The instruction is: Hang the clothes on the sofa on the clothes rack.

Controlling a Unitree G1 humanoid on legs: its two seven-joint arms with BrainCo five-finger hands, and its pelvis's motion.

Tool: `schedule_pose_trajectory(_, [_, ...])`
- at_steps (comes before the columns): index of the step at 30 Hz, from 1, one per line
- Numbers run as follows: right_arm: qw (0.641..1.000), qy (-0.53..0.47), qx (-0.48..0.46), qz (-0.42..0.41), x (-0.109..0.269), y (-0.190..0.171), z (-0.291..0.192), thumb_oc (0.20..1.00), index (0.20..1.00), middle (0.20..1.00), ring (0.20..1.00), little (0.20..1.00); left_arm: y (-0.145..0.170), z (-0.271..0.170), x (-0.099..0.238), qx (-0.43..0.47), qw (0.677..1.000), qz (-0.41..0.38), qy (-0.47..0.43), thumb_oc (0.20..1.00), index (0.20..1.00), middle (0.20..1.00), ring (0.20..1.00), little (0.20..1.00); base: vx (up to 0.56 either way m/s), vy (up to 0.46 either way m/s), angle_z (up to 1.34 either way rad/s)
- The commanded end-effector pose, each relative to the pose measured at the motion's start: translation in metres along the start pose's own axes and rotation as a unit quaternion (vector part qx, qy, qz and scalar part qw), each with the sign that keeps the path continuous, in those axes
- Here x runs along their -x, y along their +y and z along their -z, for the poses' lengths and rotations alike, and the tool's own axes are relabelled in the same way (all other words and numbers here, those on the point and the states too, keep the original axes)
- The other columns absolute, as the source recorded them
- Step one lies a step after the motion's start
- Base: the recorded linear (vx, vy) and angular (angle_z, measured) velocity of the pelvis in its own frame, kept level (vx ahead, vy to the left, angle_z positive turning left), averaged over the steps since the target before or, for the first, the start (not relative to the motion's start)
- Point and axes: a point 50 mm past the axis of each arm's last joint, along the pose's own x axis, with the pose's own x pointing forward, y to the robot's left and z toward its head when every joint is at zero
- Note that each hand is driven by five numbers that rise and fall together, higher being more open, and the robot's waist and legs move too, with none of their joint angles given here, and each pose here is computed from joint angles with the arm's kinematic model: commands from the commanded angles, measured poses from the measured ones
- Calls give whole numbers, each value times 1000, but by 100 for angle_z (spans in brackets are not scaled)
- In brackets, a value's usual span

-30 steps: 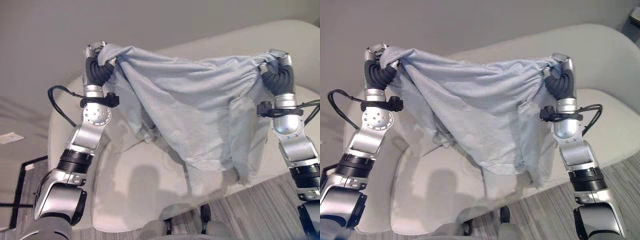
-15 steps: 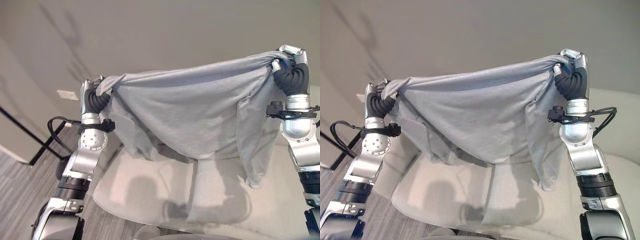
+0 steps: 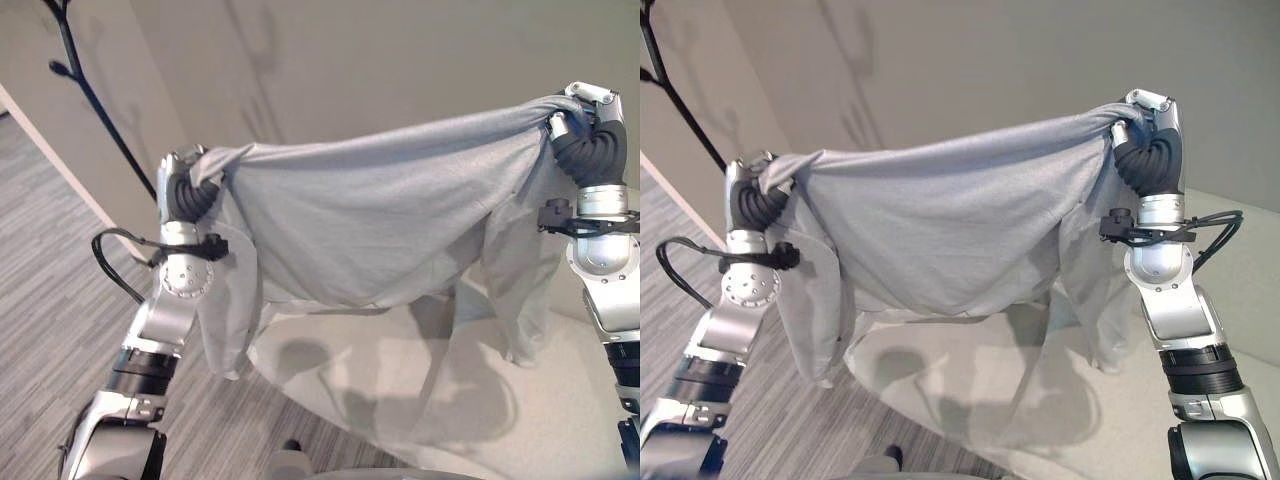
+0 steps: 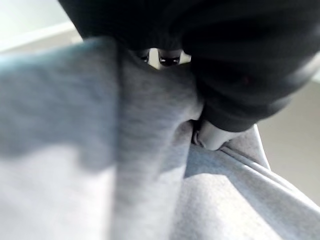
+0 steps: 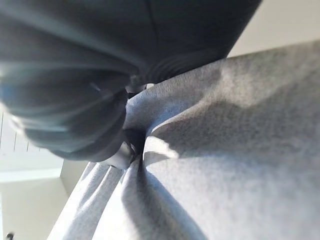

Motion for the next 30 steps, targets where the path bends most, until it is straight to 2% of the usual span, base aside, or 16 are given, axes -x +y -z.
schedule_pose_trajectory(1, [998, -41, -7, 47, -22, -19, -13, 200, 200, 200, 200, 200, 26, -16, -23, 8, 996, -75, -42, 200, 200, 200, 200, 200, -36, 255, 40])
schedule_pose_trajectory(10, [996, -9, 7, 83, -14, -17, -1, 200, 200, 200, 200, 200, 21, -34, -39, -12, 995, -60, -82, 200, 200, 200, 200, 200, -74, 401, 42])
schedule_pose_trajectory(14, [997, -11, 8, 74, -15, -17, -1, 200, 200, 200, 200, 200, 13, -34, -35, -2, 996, -43, -82, 200, 200, 200, 200, 200, -77, 304, 4])
schedule_pose_trajectory(30, [999, -34, -3, 42, -22, -20, -10, 200, 200, 200, 200, 200, 1, -24, -15, 59, 997, -34, -39, 200, 200, 200, 200, 200, 52, 112, 20])
